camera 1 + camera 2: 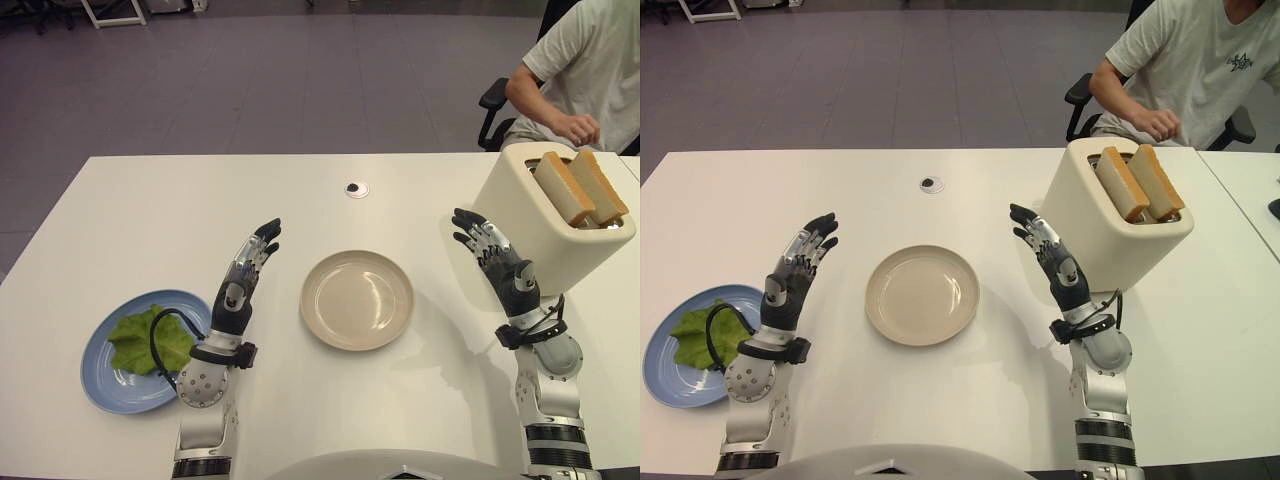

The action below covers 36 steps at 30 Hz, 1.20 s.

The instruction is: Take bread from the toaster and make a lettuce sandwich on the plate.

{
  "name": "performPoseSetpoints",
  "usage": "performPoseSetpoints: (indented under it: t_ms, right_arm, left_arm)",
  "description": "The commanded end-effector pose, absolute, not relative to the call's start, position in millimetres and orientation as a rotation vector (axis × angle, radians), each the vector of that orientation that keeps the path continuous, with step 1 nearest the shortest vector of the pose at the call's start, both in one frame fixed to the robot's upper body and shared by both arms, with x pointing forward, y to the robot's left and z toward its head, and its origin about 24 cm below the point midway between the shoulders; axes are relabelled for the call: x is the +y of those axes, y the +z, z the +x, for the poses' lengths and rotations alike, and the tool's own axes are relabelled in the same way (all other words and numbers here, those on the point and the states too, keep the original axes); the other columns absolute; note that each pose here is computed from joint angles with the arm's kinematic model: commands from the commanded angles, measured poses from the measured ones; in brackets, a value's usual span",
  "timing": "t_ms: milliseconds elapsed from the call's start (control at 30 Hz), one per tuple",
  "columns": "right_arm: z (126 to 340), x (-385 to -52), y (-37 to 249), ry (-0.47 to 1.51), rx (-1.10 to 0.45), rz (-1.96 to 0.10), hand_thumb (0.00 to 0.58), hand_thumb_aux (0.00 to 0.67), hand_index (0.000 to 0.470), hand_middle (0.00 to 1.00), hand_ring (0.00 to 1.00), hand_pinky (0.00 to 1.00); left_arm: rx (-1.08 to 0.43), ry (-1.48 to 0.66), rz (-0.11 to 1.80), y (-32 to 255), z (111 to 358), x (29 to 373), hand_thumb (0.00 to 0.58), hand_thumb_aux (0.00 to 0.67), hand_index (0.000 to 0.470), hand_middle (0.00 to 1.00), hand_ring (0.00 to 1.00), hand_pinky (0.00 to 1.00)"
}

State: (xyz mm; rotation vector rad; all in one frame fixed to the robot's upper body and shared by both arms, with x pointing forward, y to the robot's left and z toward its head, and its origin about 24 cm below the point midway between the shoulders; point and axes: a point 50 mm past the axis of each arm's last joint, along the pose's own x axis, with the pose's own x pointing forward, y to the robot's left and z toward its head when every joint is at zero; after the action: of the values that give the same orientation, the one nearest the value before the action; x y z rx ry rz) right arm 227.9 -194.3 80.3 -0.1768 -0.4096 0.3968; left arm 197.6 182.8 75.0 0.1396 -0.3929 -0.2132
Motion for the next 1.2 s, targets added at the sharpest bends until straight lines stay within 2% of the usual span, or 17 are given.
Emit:
performPoseSetpoints:
  t_ms: [33, 300, 367, 433, 467, 567, 633, 733, 767, 800, 833, 867, 933, 967, 1000, 1133, 1200]
  right_arm:
    - [230.6, -194.2, 81.9, 0.393, -0.425, -0.215, 0.0, 0.0, 0.0, 0.0, 0.0, 0.0]
    - [227.1, -190.1, 88.4, 0.431, -0.489, -0.214, 0.0, 0.0, 0.0, 0.0, 0.0, 0.0]
    - [215.1, -201.7, 142.1, 0.384, -0.711, -0.273, 0.0, 0.0, 0.0, 0.0, 0.0, 0.0]
    - [207.4, -238.0, 190.8, 0.221, -0.802, -0.409, 0.0, 0.0, 0.0, 0.0, 0.0, 0.0]
    - [207.2, -259.8, 203.0, 0.118, -0.778, -0.509, 0.0, 0.0, 0.0, 0.0, 0.0, 0.0]
    - [212.3, -326.0, 217.1, -0.161, -0.548, -0.795, 0.0, 0.0, 0.0, 0.0, 0.0, 0.0]
    - [217.9, -350.6, 212.5, -0.248, -0.425, -0.887, 0.0, 0.0, 0.0, 0.0, 0.0, 0.0]
    - [232.8, -367.7, 189.3, -0.267, -0.292, -0.92, 0.0, 0.0, 0.0, 0.0, 0.0, 0.0]
    - [237.8, -369.6, 181.2, -0.259, -0.26, -0.933, 0.156, 0.097, 0.068, 0.0, 0.0, 0.0]
    - [241.0, -371.4, 174.4, -0.256, -0.236, -0.95, 0.405, 0.302, 0.212, 0.0, 0.0, 0.0]
    - [243.1, -373.1, 168.4, -0.252, -0.217, -0.949, 0.452, 0.355, 0.249, 0.0, 0.0, 0.0]
    - [244.9, -374.6, 162.2, -0.247, -0.196, -0.957, 0.462, 0.368, 0.258, 0.0, 0.0, 0.0]
    - [247.5, -376.0, 151.9, -0.237, -0.166, -0.971, 0.445, 0.347, 0.243, 0.0, 0.0, 0.0]
    - [248.5, -376.4, 147.0, -0.233, -0.154, -0.975, 0.387, 0.284, 0.199, 0.0, 0.0, 0.0]
    - [249.9, -376.3, 142.9, -0.227, -0.144, -0.974, 0.379, 0.276, 0.194, 0.0, 0.0, 0.0]
    - [254.7, -373.7, 127.6, -0.201, -0.111, -0.963, 0.41, 0.307, 0.216, 0.0, 0.0, 0.0]
    - [256.0, -373.4, 124.7, -0.198, -0.107, -0.961, 0.403, 0.3, 0.21, 0.0, 0.0, 0.0]
  left_arm:
    - [-0.368, -0.214, 0.169, 71.5, 198.4, 183.6, 0.0, 0.0, 0.0, 0.0, 0.0, 0.0]
    - [-0.373, -0.221, 0.144, 70.6, 195.2, 182.9, 0.0, 0.0, 0.0, 0.0, 0.0, 0.0]
    - [-0.377, -0.224, 0.118, 70.7, 193.5, 182.3, 0.0, 0.0, 0.0, 0.0, 0.0, 0.0]
    - [-0.379, -0.236, 0.112, 70.8, 193.2, 180.0, 0.0, 0.0, 0.0, 0.0, 0.0, 0.0]
    - [-0.379, -0.244, 0.11, 70.7, 193.8, 178.1, 0.0, 0.0, 0.0, 0.0, 0.0, 0.0]
    - [-0.385, -0.258, 0.106, 71.7, 194.3, 173.2, 0.0, 0.0, 0.0, 0.0, 0.0, 0.0]
    - [-0.388, -0.258, 0.103, 72.5, 194.3, 171.8, 0.0, 0.0, 0.0, 0.0, 0.0, 0.0]
    - [-0.389, -0.263, 0.097, 72.3, 194.7, 169.5, 0.0, 0.0, 0.0, 0.0, 0.0, 0.0]
    - [-0.39, -0.263, 0.095, 72.1, 194.6, 168.7, 0.0, 0.0, 0.0, 0.0, 0.0, 0.0]
    - [-0.39, -0.264, 0.094, 72.0, 194.6, 167.9, 0.0, 0.0, 0.0, 0.0, 0.0, 0.0]
    - [-0.39, -0.267, 0.093, 72.0, 195.0, 167.0, 0.0, 0.0, 0.0, 0.0, 0.0, 0.0]
    - [-0.391, -0.269, 0.093, 72.1, 195.2, 166.4, 0.0, 0.0, 0.0, 0.0, 0.0, 0.0]
    - [-0.391, -0.271, 0.096, 72.2, 195.4, 165.9, 0.0, 0.0, 0.0, 0.0, 0.0, 0.0]
    - [-0.391, -0.272, 0.098, 72.2, 195.3, 165.8, 0.0, 0.0, 0.0, 0.0, 0.0, 0.0]
    - [-0.391, -0.272, 0.1, 72.5, 195.1, 165.8, 0.0, 0.0, 0.0, 0.0, 0.0, 0.0]
    - [-0.391, -0.272, 0.105, 72.6, 194.6, 165.3, 0.0, 0.0, 0.0, 0.0, 0.0, 0.0]
    - [-0.391, -0.272, 0.107, 72.5, 194.4, 165.6, 0.0, 0.0, 0.0, 0.0, 0.0, 0.0]
